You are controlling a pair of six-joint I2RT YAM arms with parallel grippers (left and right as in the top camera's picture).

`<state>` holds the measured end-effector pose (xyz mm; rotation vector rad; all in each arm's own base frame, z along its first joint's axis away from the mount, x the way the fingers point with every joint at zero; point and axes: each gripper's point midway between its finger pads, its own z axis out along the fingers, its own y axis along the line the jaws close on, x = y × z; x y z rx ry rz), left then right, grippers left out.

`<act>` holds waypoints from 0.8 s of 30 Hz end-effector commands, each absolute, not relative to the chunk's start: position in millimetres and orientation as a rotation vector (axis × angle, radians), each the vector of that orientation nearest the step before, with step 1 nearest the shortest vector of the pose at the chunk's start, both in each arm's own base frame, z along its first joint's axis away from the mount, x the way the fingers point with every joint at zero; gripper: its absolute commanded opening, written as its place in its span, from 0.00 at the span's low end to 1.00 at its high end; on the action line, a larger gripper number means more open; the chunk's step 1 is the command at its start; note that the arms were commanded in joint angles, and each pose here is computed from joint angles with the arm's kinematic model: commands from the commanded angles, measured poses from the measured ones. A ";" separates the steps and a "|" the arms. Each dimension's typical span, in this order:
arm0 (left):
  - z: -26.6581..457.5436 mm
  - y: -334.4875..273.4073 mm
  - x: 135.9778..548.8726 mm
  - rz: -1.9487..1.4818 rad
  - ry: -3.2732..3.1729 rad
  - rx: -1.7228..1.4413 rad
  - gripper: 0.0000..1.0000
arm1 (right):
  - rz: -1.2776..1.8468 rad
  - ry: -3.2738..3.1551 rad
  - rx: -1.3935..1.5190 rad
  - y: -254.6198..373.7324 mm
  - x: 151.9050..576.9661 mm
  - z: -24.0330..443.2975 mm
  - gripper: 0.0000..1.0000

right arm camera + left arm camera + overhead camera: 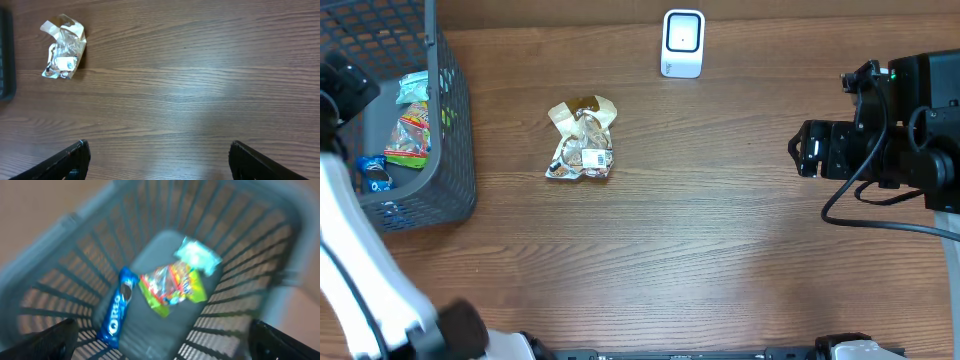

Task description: Scan the item barcode

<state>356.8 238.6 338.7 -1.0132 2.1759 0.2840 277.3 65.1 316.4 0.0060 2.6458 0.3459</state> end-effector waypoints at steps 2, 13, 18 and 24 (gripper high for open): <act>296.8 249.0 380.2 0.202 2.235 -1.074 1.00 | 0.352 2.659 0.015 64.2 276.1 314.0 0.89; 177.8 255.5 439.1 0.033 2.461 -1.021 1.00 | 0.364 2.665 0.013 65.6 274.3 313.6 0.89; 137.2 254.9 442.3 0.016 2.561 -1.001 1.00 | 0.364 2.666 0.013 65.7 274.0 313.5 0.89; 104.3 255.1 441.4 0.015 2.652 -0.961 0.99 | 0.364 2.666 0.013 65.6 274.2 313.6 0.89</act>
